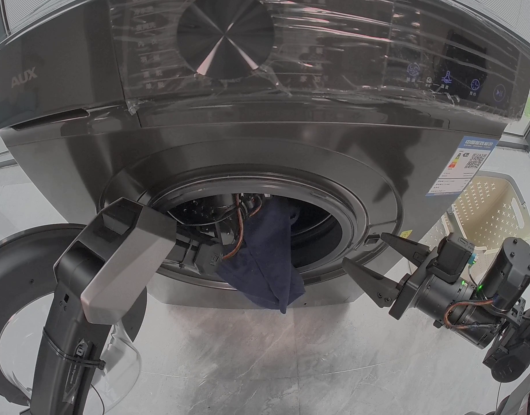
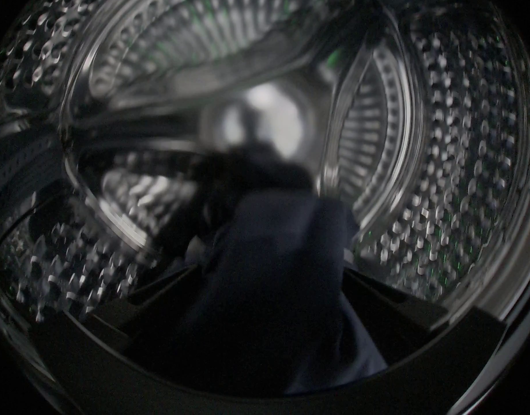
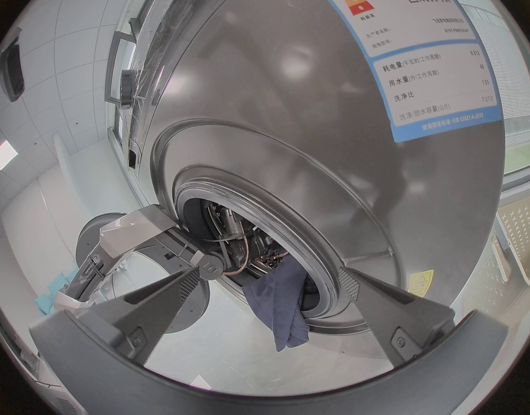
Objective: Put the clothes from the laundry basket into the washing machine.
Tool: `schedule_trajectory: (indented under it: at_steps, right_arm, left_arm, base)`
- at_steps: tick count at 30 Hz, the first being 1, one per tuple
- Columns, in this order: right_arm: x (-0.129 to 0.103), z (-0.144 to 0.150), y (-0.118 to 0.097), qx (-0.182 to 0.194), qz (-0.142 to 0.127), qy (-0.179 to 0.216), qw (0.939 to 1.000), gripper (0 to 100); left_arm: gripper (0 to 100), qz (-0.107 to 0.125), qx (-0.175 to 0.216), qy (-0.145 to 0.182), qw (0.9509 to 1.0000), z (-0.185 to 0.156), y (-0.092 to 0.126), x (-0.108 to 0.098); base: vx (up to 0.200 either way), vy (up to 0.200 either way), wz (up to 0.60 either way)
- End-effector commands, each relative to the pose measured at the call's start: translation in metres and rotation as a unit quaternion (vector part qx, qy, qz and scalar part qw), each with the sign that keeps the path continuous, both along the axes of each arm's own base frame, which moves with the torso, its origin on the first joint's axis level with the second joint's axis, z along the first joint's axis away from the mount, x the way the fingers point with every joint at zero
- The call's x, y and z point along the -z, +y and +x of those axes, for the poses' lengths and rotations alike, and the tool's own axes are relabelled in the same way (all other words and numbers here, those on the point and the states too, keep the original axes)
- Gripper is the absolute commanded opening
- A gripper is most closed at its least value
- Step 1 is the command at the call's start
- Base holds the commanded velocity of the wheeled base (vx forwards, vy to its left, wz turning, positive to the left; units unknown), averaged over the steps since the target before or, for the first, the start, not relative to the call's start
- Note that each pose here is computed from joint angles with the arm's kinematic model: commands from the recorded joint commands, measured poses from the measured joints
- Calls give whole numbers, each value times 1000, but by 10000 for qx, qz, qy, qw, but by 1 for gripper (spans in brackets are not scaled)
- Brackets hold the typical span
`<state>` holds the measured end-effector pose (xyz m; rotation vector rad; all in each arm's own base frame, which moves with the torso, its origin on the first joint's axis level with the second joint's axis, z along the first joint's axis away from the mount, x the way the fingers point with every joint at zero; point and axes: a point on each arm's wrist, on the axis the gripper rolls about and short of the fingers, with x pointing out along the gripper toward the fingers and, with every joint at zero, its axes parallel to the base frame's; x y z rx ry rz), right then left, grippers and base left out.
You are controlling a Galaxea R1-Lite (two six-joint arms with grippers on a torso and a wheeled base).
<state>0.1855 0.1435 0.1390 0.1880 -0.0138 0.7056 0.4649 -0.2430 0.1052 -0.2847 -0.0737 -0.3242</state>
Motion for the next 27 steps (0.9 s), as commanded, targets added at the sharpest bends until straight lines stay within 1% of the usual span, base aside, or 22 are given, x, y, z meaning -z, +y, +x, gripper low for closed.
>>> schedule_trajectory:
  at_steps: [1,3,5,9,10,11,13,15,16,18,20,22,23,25,27]
  right_arm:
    - [0,0,1,-15,-8,10,10000,100]
    - [1,0,1,-23,-13,16,10000,100]
    - [1,0,1,-23,-13,16,10000,100]
    - [1,0,1,-23,-13,16,10000,100]
    - [1,0,1,-23,-13,16,10000,100]
    - [0,-1,1,-30,-8,10,10000,100]
    - [0,-1,1,-23,-8,10,10000,100]
    - [0,-1,1,-23,-4,4,10000,100]
    - [0,-1,1,-30,-8,10,10000,100]
    - [0,-1,1,-30,-4,4,10000,100]
    - [0,-1,1,-30,-4,4,10000,100]
    - [0,0,1,-23,1,-3,10000,100]
    - [0,-1,1,-30,1,-3,10000,100]
    - [0,0,1,-23,6,-9,10000,100]
    - [-1,0,1,-15,10,-15,10000,100]
  left_arm:
    - [100,488,304,914,9942,-34,7,7]
    - [100,617,411,1116,9910,-39,10,16]
    - [100,681,465,1229,9890,-41,11,24]
    - [100,738,595,1335,9865,-41,9,38]
    - [0,743,602,1342,9863,-40,8,39]
    - [0,773,633,1362,9856,-40,5,44]
    - [0,766,679,1348,9856,-39,4,44]
    - [0,759,831,1365,9842,-41,-1,47]
    - [0,761,846,1364,9841,-41,-2,49]
    - [0,742,853,1339,9845,-40,-4,49]
    - [0,672,853,1262,9861,-36,-6,45]
    - [0,538,747,1087,9898,-27,-10,39]
    - [0,517,724,1063,9903,-25,-10,39]
    - [0,220,387,849,9954,-14,-8,27]
    - [0,-52,187,627,9978,-5,-6,12]
  base:
    - [0,0,0]
    - [0,0,0]
    - [0,0,0]
    - [0,0,0]
    - [0,0,0]
    - [0,0,0]
    - [0,0,0]
    - [0,0,0]
    - [0,0,0]
    - [0,0,0]
    - [0,0,0]
    - [0,0,0]
    - [0,0,0]
    - [0,0,0]
    - [0,0,0]
